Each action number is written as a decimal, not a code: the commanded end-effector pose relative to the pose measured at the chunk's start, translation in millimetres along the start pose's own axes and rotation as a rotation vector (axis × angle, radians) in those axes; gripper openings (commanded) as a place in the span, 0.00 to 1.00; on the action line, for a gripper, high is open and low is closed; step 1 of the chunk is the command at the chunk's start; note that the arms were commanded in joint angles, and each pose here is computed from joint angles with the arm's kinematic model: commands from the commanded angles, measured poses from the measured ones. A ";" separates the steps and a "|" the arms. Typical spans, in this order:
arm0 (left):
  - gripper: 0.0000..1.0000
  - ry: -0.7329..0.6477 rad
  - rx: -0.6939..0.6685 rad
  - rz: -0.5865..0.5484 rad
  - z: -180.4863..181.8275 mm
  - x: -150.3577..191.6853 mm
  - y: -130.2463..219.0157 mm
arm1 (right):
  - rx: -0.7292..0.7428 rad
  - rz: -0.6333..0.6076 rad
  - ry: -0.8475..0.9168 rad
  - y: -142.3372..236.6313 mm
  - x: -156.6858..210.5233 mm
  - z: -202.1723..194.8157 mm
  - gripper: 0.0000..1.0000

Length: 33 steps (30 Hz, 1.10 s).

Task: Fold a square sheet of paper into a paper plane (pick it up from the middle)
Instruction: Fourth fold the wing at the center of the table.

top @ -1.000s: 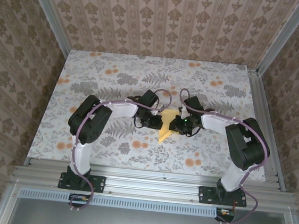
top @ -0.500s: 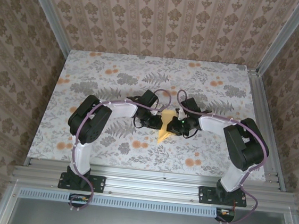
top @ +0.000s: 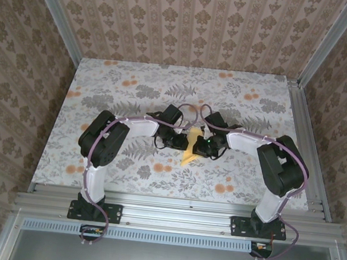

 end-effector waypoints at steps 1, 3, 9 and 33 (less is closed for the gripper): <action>0.14 0.036 -0.085 0.101 31.9 34.0 -26.4 | 0.028 0.028 0.012 -2.2 0.9 0.1 0.12; 0.14 0.037 -0.086 0.101 32.6 34.1 -26.6 | 0.005 0.023 0.008 -2.1 -1.0 4.5 0.14; 0.14 0.038 -0.084 0.103 32.9 35.0 -26.6 | -0.033 0.002 0.002 4.0 -5.3 13.6 0.23; 0.14 0.037 -0.082 0.103 33.8 34.1 -23.9 | -0.082 -0.030 -0.021 24.5 -10.8 15.3 0.15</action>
Point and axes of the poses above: each hand's point on the last joint's axis, 136 mm out from that joint toward the fingers, its own y axis back along the fingers, its own z axis along the line the jaws close on, x = y × z, the point moved 1 cm from there along y, back along the fingers, and after that the axes turned 7 degrees about y, right-handed, at the moved point
